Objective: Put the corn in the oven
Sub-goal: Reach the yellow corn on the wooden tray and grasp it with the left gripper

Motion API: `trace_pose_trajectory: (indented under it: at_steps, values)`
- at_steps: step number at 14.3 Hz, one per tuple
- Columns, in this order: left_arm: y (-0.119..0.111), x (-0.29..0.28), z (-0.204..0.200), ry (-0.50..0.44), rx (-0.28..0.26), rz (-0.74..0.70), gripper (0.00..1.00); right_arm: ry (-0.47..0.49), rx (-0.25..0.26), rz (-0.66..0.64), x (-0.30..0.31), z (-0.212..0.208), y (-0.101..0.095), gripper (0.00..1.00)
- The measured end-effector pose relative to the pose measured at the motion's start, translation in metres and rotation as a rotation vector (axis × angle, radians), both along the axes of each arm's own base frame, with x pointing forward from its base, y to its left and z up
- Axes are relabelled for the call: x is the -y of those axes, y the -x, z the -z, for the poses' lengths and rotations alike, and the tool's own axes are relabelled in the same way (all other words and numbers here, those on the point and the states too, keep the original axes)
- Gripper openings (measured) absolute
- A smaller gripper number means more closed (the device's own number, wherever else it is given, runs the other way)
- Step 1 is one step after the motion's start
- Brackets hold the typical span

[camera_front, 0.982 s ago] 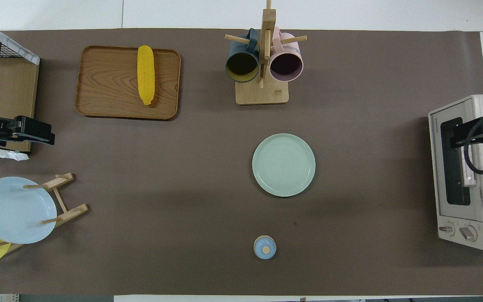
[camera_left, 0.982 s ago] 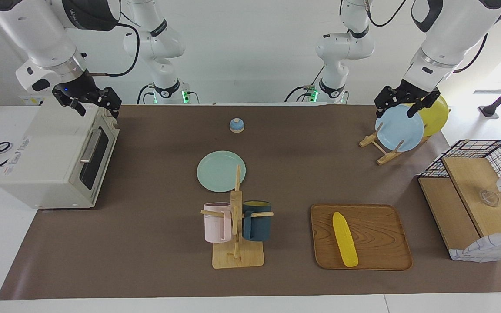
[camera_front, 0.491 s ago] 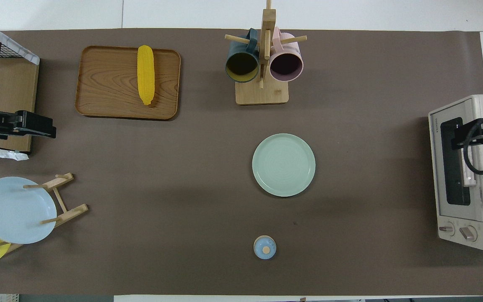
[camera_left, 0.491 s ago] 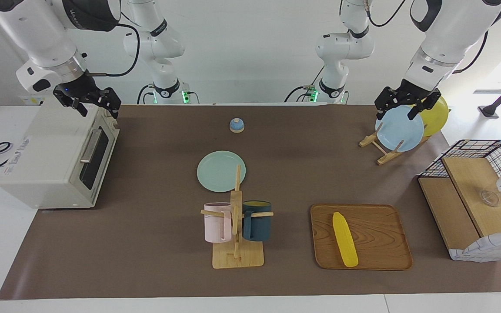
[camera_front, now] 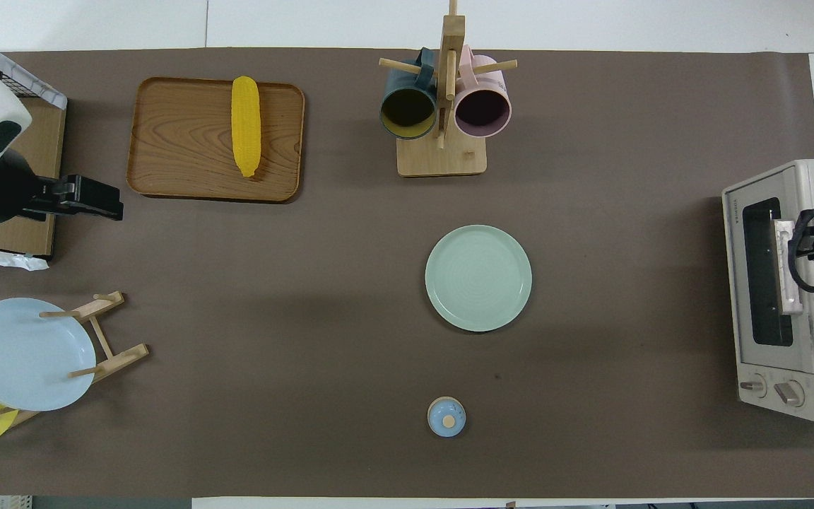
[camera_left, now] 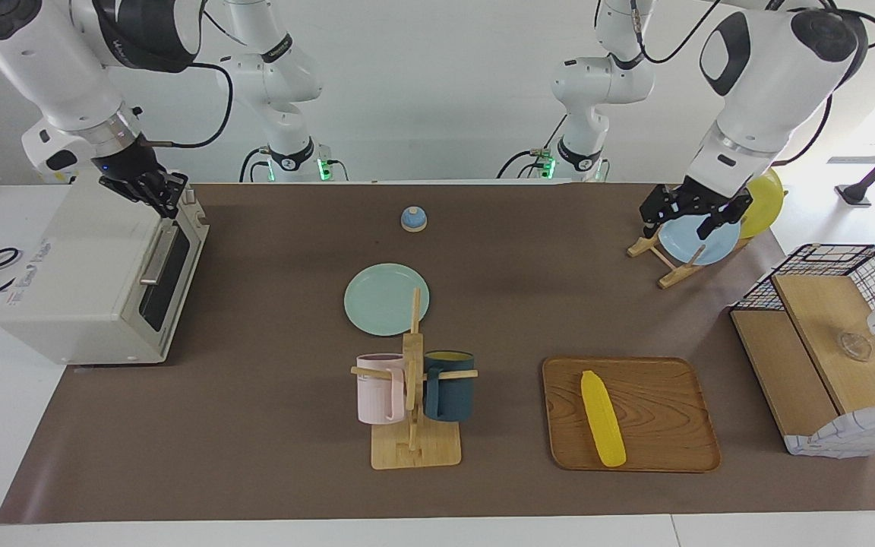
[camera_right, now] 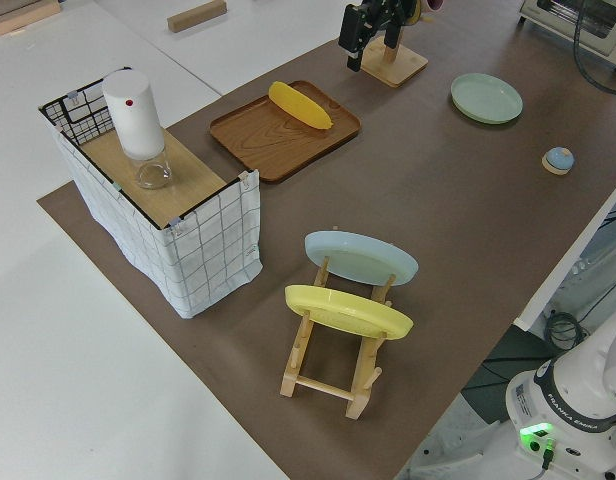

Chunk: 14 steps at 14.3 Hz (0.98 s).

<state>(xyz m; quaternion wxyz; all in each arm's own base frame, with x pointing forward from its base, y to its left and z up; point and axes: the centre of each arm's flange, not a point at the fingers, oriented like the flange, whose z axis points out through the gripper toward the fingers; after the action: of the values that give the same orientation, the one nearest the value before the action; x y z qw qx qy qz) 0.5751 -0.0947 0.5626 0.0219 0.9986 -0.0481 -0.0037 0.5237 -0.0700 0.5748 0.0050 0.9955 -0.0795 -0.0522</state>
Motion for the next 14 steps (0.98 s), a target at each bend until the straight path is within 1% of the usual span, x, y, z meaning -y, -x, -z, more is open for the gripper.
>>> trace_pose_trajectory:
  at_steps: [1,3,4,7,10,12,14]
  values:
    - [-0.011,0.010,0.018,0.003,-0.001,0.013,1.00,0.001,0.015,0.005,0.003,0.007,0.000,0.01]
    - [-0.034,0.031,0.059,0.011,-0.014,0.037,1.00,0.010,0.082,0.006,0.005,0.027,-0.004,0.01]
    - [-0.047,0.039,0.078,0.016,-0.022,0.044,1.00,0.012,0.092,0.005,0.006,0.039,-0.004,0.01]
    - [-0.089,0.066,0.128,0.029,-0.035,0.067,1.00,0.031,0.077,0.007,0.014,0.061,-0.002,0.01]
    - [-0.126,0.087,0.166,0.042,-0.020,0.082,1.00,0.056,0.075,0.034,0.035,0.066,-0.001,0.01]
    - [-0.143,0.089,0.186,0.049,0.012,0.075,1.00,0.059,0.075,0.070,0.055,0.069,0.002,0.01]
    - [-0.151,0.088,0.199,0.053,0.038,0.068,1.00,0.058,0.066,0.095,0.066,0.073,0.005,0.01]
